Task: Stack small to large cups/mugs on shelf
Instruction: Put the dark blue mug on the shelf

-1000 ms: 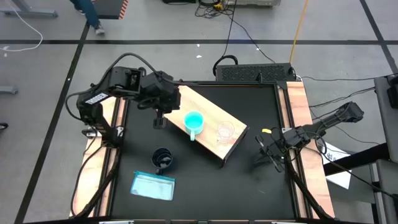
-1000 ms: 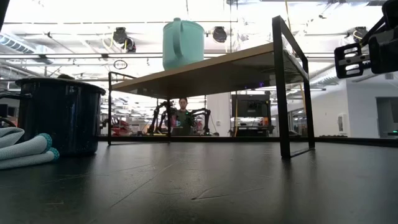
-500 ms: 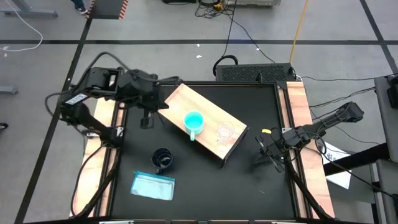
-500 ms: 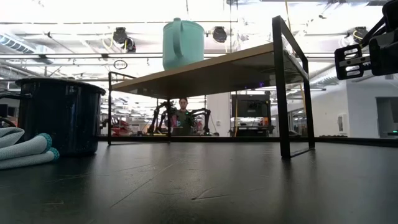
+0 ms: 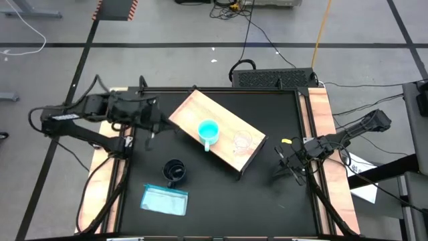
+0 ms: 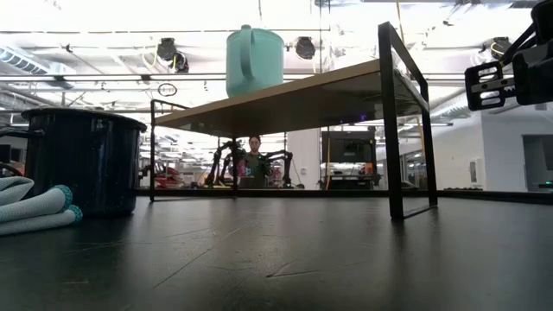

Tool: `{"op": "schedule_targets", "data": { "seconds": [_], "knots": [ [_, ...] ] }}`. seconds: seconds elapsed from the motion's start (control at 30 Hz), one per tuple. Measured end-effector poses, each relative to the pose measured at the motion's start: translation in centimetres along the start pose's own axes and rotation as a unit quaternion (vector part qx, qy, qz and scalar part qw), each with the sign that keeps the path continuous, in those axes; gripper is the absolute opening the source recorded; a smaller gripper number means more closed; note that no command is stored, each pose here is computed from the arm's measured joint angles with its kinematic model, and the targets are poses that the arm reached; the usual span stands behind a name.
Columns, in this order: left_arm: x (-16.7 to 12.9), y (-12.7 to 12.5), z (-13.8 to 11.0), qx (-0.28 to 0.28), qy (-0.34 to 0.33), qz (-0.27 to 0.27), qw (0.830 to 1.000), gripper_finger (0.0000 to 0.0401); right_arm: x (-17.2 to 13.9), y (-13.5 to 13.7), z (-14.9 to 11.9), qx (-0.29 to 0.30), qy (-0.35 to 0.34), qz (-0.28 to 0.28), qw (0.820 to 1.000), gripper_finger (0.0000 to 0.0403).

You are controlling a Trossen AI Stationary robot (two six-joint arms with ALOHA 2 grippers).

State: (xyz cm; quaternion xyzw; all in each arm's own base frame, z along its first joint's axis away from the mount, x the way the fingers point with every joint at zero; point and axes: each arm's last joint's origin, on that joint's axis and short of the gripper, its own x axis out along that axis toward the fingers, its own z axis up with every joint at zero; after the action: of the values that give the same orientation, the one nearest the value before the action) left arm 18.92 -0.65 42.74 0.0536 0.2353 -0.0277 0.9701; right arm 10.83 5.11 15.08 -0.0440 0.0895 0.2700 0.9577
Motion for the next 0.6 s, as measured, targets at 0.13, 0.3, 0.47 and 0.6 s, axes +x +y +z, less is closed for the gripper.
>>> {"op": "schedule_targets", "data": {
  "seconds": [0.13,0.3,0.47,0.6],
  "knots": [
    [0.4,-1.0,-2.0,0.024,-0.050,-0.018,0.998,0.0000,0.0,0.0,0.0,-0.003,0.000,0.000,1.000,0.0000],
    [0.9,-1.3,-5.5,0.006,-0.034,0.016,0.999,0.0000,0.0,0.0,0.0,-0.001,0.000,0.000,1.000,0.0000],
    [1.7,-2.2,-8.1,0.006,-0.066,-0.009,0.998,0.0000,0.0,0.0,0.0,0.000,0.000,0.000,1.000,0.0000],
    [2.7,-3.0,-10.5,0.013,-0.055,-0.006,0.998,0.0000,0.0,0.0,0.0,0.000,0.000,0.000,1.000,0.0000]
  ]
}}
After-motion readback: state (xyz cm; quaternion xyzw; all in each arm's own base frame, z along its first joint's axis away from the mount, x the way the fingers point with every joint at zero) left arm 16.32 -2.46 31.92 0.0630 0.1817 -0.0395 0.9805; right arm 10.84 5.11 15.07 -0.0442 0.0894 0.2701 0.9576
